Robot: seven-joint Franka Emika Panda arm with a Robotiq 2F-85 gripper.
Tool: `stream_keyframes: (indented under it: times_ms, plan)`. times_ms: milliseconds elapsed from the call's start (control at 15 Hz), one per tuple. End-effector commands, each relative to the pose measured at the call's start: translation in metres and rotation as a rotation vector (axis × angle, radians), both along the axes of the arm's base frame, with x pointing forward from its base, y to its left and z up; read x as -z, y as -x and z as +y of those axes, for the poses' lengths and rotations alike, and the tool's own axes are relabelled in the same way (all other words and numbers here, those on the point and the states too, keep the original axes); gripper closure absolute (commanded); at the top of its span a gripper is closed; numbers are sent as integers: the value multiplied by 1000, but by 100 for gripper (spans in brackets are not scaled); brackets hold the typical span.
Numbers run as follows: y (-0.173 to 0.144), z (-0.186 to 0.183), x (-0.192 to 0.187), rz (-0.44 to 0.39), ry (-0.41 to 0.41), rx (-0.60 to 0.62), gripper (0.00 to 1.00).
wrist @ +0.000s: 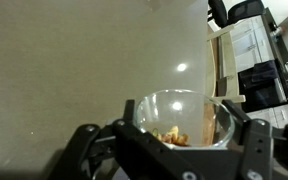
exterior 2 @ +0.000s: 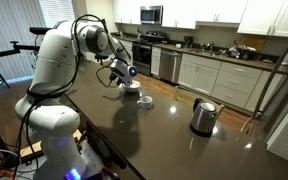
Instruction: Pour the cereal in the glass into the bowl then pour the cereal in the mug into the bowl.
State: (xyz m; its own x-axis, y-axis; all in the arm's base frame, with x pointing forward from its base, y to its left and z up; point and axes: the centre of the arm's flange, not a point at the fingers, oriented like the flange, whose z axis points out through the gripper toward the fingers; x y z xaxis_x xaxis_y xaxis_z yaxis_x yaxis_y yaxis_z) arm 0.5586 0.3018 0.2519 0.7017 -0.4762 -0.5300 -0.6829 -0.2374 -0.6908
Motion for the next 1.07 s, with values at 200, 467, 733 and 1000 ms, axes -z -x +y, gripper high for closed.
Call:
stream_keyframes:
  times_ms: [200,467,733,1000]
  plan:
    - [-13,-36,-11,-98,167,85,40]
    - [-29,-60,-26,-200,302,117,40]
    - [-33,-59,-37,-245,346,83,40]
    - [-32,-60,-25,-208,328,86,15]
